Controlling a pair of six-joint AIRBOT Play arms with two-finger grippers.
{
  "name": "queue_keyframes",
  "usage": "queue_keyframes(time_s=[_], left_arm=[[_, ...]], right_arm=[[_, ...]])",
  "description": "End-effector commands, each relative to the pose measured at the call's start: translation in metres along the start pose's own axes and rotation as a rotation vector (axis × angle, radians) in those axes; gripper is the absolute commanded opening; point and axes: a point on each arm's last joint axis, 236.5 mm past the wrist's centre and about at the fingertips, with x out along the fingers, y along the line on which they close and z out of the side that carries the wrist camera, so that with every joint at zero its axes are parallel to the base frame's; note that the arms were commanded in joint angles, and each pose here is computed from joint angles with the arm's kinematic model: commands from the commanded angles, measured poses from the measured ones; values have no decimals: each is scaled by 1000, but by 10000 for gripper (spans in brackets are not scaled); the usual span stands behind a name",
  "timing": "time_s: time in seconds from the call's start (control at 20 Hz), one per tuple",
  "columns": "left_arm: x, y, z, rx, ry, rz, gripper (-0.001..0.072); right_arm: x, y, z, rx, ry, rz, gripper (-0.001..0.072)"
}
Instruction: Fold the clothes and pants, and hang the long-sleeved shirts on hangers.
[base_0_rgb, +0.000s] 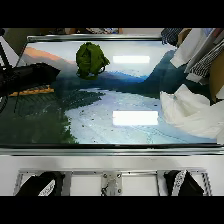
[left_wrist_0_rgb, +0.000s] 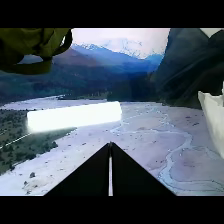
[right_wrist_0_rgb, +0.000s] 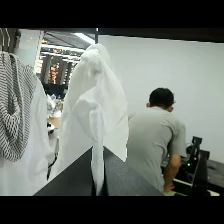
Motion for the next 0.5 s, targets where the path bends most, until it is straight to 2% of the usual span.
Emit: queue_keyframes(time_s=[0.0,0.45], left_arm=[[0,1,0,-2,1,1,12],[0,2,0,2,-2,9,13]], right_arm=[[29,-6,0,46,-41,-28,5],[55,-7,-1,47,-47,-35,6]])
